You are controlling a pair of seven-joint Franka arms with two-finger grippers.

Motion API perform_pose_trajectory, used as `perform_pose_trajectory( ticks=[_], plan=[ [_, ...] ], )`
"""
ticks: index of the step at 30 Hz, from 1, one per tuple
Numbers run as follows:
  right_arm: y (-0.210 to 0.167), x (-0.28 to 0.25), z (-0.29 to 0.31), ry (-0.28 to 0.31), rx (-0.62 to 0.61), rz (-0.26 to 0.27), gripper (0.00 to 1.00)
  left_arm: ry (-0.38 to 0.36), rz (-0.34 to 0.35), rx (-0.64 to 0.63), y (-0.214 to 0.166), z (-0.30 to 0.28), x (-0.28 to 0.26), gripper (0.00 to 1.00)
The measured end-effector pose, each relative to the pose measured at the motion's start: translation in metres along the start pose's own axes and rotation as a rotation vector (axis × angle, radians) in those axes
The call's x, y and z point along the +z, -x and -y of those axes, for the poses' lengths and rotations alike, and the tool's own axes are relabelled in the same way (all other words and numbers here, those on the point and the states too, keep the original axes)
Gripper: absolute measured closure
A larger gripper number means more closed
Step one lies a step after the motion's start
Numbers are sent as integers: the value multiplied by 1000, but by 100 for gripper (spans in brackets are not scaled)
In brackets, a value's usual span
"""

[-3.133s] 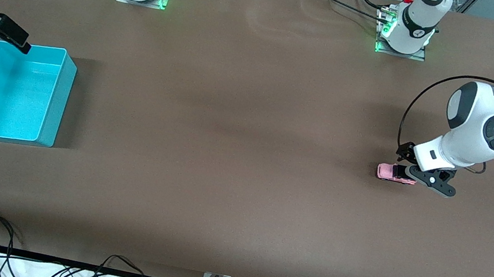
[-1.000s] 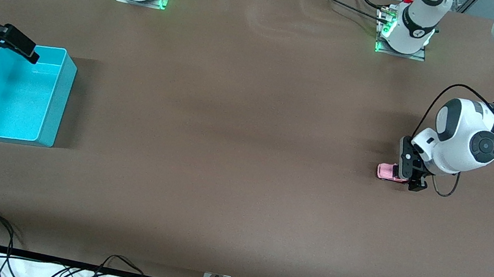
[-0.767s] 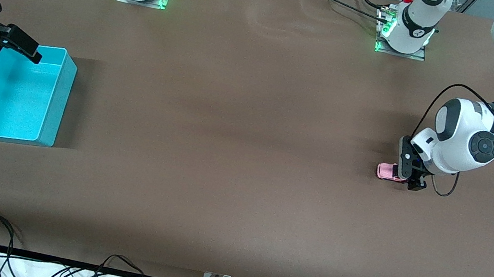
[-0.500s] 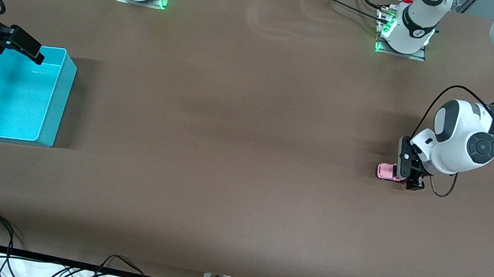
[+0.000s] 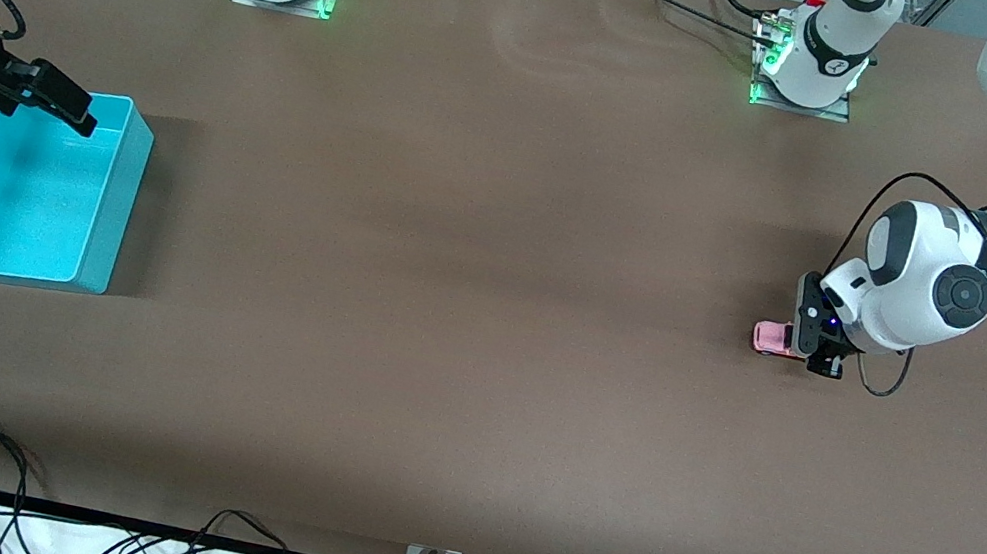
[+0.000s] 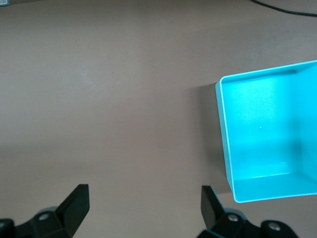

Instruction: Wind and store pink jeep toy

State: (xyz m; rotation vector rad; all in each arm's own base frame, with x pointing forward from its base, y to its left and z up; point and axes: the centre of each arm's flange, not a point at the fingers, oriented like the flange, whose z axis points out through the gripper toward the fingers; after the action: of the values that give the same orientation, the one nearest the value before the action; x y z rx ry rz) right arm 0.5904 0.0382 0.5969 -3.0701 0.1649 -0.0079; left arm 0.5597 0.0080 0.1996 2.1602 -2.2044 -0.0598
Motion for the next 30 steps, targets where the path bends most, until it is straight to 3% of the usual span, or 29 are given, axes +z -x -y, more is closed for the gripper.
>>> perform_pose_trajectory(
  ticks=[14,30],
  plan=[
    [-2,8,4,0,-6,-8,0,0,-5,9,2,0,0,50],
    [-4,9,4,18,-12,-19,0,-1,-7,-7,36,-2,0,50]
  ],
)
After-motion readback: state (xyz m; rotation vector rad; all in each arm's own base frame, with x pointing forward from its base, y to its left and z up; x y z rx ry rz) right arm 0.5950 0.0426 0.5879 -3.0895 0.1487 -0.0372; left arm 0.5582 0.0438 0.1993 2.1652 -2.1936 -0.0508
